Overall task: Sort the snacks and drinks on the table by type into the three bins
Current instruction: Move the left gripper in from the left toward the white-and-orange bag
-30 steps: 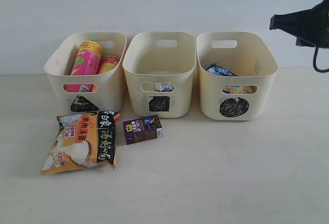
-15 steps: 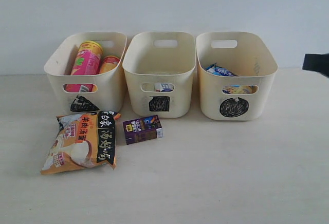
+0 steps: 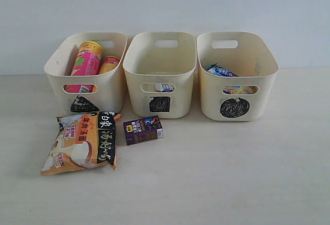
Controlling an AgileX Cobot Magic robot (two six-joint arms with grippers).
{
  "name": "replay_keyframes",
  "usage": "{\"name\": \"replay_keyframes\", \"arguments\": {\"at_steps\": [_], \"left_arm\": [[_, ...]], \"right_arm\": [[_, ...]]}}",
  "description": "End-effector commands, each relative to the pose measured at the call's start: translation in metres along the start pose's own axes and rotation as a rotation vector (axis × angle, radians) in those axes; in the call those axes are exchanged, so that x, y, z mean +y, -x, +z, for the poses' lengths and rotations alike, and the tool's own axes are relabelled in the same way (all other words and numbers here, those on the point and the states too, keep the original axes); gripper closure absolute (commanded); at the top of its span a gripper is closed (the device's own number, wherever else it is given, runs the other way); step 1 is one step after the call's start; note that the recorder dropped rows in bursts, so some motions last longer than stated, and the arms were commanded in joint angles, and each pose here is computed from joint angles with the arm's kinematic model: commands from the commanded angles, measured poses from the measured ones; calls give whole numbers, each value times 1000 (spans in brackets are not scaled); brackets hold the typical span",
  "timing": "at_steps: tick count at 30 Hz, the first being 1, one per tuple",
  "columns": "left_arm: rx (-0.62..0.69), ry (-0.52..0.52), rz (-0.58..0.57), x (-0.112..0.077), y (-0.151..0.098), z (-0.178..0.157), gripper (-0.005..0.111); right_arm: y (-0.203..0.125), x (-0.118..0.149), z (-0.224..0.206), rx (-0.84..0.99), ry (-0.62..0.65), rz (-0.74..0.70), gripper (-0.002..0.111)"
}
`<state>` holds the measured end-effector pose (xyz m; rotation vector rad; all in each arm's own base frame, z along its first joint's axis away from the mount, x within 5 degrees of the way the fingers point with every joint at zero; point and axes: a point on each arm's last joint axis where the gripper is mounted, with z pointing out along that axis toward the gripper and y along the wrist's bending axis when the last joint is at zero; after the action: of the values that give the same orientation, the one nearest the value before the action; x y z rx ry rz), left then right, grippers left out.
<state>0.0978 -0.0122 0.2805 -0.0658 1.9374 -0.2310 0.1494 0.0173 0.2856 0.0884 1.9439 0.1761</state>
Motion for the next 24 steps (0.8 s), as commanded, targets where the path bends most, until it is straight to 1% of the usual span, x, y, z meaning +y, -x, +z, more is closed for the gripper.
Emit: {"name": "replay_keyframes", "arguments": {"at_steps": [1, 4, 10, 13, 17, 19, 21, 24], "left_arm": [[91, -6, 9, -3, 15, 12, 102], [181, -15, -10, -6, 23, 22, 102], [342, -46, -57, -13, 47, 46, 102], [442, -83, -70, -17, 54, 65, 102], [568, -166, -97, -21, 58, 96, 102], [618, -204, -126, -18, 57, 113, 102], [652, -245, -184, -11, 58, 127, 102], [680, -325, -309, 1, 57, 145, 102]], "right_arm": [[-11, -3, -4, 15, -7, 4, 108], [-12, -3, -4, 22, -6, 27, 108], [-13, -3, -4, 31, -8, 24, 108], [-13, -3, -4, 31, -8, 24, 108], [-13, 0, -4, 31, 14, 10, 108], [-14, 4, -4, 34, 42, -10, 108], [-15, 9, -5, 36, 76, -42, 108], [-15, 15, -5, 35, 111, -61, 108]]}}
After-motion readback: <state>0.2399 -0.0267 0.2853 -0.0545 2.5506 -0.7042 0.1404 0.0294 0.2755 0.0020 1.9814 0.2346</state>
